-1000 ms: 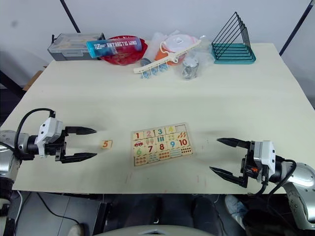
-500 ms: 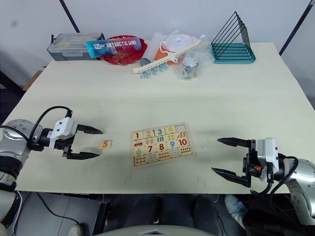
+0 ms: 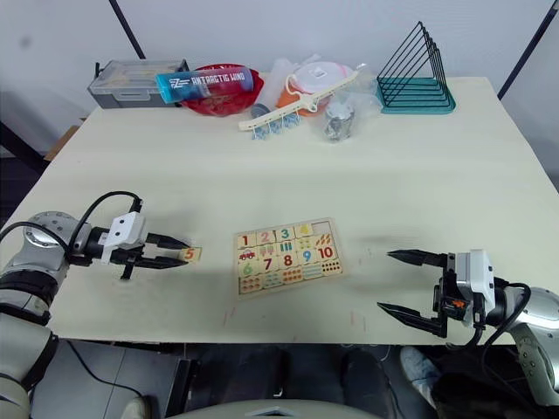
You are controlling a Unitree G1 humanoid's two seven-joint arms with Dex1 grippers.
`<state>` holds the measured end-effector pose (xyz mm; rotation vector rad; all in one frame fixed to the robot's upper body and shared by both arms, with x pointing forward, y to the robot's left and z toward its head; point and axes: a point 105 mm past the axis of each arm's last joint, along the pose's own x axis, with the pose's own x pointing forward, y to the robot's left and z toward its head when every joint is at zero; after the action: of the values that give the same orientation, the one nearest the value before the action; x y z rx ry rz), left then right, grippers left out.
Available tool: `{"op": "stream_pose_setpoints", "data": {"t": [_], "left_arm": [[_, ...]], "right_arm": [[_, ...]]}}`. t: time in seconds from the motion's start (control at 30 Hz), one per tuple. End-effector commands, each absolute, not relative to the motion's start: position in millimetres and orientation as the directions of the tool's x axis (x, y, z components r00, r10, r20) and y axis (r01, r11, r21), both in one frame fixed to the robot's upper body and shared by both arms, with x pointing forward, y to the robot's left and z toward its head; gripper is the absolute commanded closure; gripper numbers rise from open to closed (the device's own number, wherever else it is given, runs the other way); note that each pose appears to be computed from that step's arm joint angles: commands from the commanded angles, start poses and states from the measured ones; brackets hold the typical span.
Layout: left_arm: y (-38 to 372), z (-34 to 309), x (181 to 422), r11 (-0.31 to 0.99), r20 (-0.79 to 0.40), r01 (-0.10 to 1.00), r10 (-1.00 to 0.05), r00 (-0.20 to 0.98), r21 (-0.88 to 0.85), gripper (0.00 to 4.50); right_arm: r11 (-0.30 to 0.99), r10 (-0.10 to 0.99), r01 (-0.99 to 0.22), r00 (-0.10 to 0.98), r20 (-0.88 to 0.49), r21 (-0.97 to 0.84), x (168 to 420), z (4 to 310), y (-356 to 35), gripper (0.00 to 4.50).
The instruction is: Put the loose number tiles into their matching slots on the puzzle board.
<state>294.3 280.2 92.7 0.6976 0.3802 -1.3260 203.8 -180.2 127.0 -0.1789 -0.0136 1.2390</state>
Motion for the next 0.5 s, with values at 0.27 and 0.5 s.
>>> {"op": "stream_pose_setpoints", "data": {"t": [0.27,0.5], "left_arm": [[268.1,113.4,294.3,0.031,-0.572,0.957,-0.797,0.197,0.287,3.53],[243.4,150.0,296.0,-0.016,-0.537,0.963,-0.833,0.136,0.268,3.53]], "right_arm": [[0.324,0.935,-0.922,0.346,-0.075,-0.211,205.3,136.6,-181.6,0.00],[0.338,0.932,-0.918,0.357,-0.062,-0.207,205.3,134.9,-177.7,0.00]]}}
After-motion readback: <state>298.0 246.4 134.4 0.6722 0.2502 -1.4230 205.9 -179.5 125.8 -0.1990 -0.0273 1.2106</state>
